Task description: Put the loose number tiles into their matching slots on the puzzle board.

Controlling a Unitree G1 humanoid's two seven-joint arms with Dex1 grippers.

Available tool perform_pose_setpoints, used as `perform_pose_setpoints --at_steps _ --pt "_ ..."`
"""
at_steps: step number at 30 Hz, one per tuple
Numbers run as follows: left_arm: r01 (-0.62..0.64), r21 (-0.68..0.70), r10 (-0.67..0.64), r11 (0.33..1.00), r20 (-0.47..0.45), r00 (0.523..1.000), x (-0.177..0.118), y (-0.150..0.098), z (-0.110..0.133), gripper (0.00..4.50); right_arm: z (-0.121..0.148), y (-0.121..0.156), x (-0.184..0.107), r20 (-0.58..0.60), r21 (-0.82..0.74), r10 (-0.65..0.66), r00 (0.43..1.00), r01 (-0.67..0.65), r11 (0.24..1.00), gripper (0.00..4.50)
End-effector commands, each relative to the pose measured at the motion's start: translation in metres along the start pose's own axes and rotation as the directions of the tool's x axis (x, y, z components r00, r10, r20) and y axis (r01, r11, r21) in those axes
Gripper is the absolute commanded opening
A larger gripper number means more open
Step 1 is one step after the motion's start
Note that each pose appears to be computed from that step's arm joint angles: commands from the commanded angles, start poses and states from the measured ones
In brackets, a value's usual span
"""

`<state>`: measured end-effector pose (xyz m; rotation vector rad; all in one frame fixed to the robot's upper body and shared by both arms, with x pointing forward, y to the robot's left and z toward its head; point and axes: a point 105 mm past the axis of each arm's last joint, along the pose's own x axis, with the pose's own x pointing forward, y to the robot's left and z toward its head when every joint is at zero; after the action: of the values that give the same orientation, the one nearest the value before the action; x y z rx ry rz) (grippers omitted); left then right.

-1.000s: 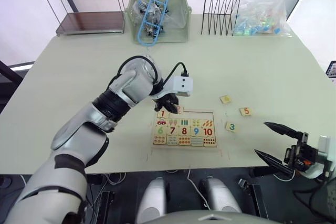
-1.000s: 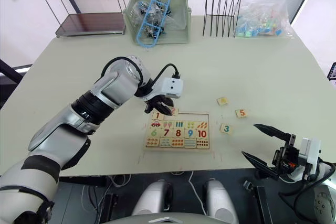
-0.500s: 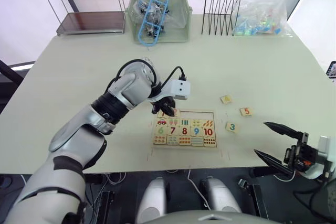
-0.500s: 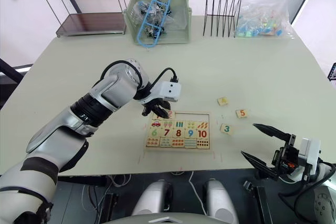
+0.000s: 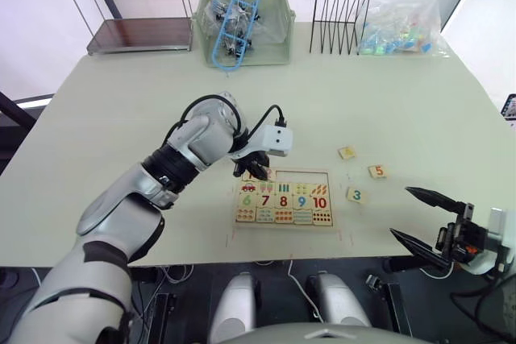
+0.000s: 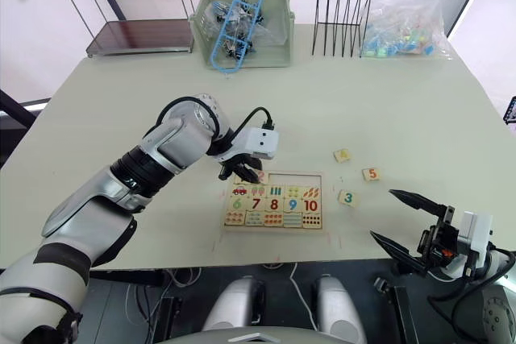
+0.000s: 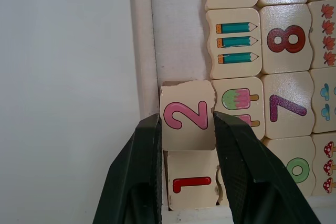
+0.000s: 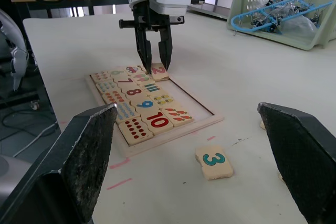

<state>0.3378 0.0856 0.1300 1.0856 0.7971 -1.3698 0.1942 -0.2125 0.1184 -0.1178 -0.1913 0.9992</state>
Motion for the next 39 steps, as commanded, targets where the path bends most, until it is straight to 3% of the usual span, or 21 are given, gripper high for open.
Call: perform_pose_setpoints --at_steps 1,9,11,13,14,17,26,32,39 --pt "-0.006 0.021 0.006 1.000 0.005 1.000 0.000 0.000 0.003 0.99 0.008 0.000 0.001 0.004 -0.041 0.016 1.000 -0.016 0.999 4.50" --pt "0.014 0.014 -0.014 1.000 0.006 1.000 0.002 -0.004 0.002 0.99 0.006 0.001 0.000 -0.001 -0.043 0.010 1.000 -0.010 0.999 4.50" --pt "0.012 0.014 -0.012 1.000 0.007 1.000 0.002 -0.003 0.002 2.03 0.005 0.001 -0.001 -0.003 -0.044 0.007 1.000 -0.008 0.999 4.50" --pt "0.012 0.015 -0.012 1.000 0.009 1.000 0.002 -0.003 0.003 2.64 0.004 0.001 -0.002 -0.004 -0.044 0.005 1.000 -0.005 0.999 4.50" --pt "0.014 0.015 -0.014 1.000 0.013 1.000 0.002 -0.004 0.003 3.26 0.004 0.001 -0.002 -0.005 -0.045 0.003 1.000 -0.003 0.999 4.50" --pt "0.017 0.009 -0.017 1.000 0.022 1.000 0.002 -0.004 0.005 4.41 0.002 0.000 -0.003 -0.008 -0.047 0.000 1.000 -0.001 0.999 4.50" --pt "-0.001 -0.016 0.002 1.000 0.079 0.997 -0.013 0.003 0.013 4.41 0.002 0.001 -0.004 -0.011 -0.049 0.001 1.000 -0.001 0.999 4.50" --pt "-0.010 -0.042 0.019 0.999 0.219 0.976 -0.034 0.009 0.027 4.41 0.001 0.001 -0.006 -0.015 -0.050 -0.003 1.000 0.002 0.999 4.50" --pt "-0.047 -0.056 0.064 0.997 0.337 0.939 -0.039 0.008 0.018 4.41 -0.002 0.001 -0.008 -0.015 -0.048 -0.009 1.000 0.008 0.999 4.50"
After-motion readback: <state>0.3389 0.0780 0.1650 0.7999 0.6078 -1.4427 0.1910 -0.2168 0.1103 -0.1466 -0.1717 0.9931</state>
